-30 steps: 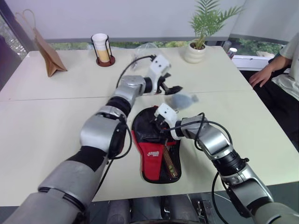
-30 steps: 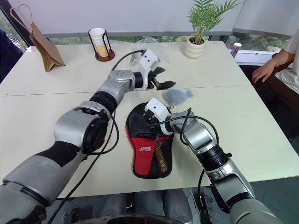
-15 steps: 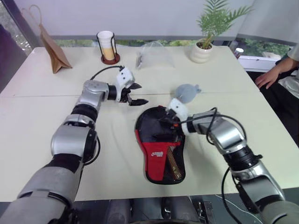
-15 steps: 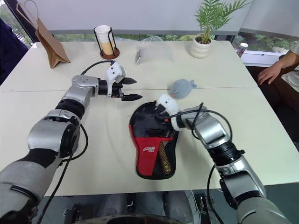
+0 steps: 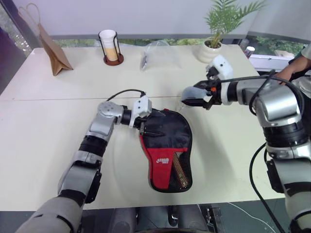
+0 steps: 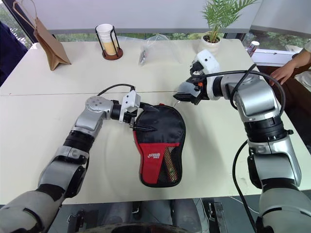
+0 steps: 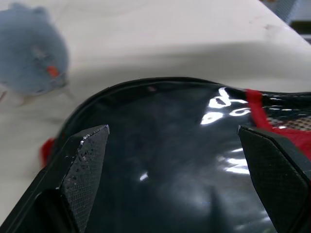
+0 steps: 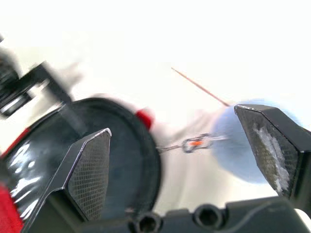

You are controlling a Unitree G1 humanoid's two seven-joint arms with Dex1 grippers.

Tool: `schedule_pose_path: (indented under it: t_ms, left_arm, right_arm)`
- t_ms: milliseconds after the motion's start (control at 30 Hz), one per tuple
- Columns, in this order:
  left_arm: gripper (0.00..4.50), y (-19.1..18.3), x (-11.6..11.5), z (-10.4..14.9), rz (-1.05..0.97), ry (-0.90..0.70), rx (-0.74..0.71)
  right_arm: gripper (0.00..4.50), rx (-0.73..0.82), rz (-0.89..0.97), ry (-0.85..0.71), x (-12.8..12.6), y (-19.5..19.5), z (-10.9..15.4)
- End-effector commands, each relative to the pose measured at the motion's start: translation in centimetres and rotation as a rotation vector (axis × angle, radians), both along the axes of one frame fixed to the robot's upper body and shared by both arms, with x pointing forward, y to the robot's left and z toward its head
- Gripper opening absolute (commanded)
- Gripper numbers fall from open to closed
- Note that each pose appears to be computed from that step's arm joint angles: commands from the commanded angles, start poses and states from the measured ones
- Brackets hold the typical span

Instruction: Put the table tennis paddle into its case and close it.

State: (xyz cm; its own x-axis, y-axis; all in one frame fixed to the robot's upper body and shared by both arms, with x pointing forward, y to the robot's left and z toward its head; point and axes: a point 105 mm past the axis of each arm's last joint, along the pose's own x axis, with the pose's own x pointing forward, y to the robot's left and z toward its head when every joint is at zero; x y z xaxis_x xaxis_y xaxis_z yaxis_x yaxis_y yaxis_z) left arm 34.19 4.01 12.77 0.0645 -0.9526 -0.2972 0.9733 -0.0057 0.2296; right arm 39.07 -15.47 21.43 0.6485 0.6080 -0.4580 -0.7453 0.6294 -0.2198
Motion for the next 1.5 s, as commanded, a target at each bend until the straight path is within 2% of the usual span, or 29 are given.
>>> schedule_pose_path:
  t_ms: [33, 300, 400, 567, 767, 933, 1167, 1267, 1500]
  left_arm:
    - [4.36, -1.0, 0.0, 0.0, 0.022, -0.033, -0.006]
    - [4.36, -1.5, 0.3, -2.3, 0.053, -0.007, 0.054]
    - [4.36, -1.6, 0.3, -3.1, 0.059, 0.007, 0.077]
    - [4.36, -1.7, 0.1, -3.7, 0.06, 0.014, 0.087]
    - [4.36, -1.7, 0.1, -3.8, 0.065, 0.018, 0.084]
    - [4.36, -1.8, 0.0, -3.9, 0.068, 0.017, 0.083]
    - [4.36, -1.7, 0.0, -4.0, 0.072, 0.02, 0.082]
    - [4.5, -1.7, -0.1, -4.1, 0.073, 0.032, 0.085]
    - [4.5, -1.6, -0.4, -5.0, 0.07, 0.075, 0.113]
  right_arm:
    - [4.5, -0.043, -0.022, -0.07, 2.1, -1.4, 0.7]
    - [4.5, -0.083, -0.021, -0.02, 5.0, -1.7, -2.1]
    - [4.5, -0.087, -0.012, 0.007, 5.3, -1.5, -2.9]
    - [4.5, -0.184, -0.006, 0.029, 5.3, -2.0, -4.6]
    - [4.5, -0.331, 0.026, -0.033, 5.6, -2.0, -5.3]
    - [4.5, -0.32, 0.013, -0.065, 6.1, -1.2, -5.1]
    - [4.5, -0.388, -0.007, -0.13, 6.7, -0.8, -5.4]
    - [3.71, -0.405, -0.013, -0.142, 6.8, -0.9, -5.5]
    - [0.5, -0.431, -0.015, -0.164, 6.9, -1.0, -5.2]
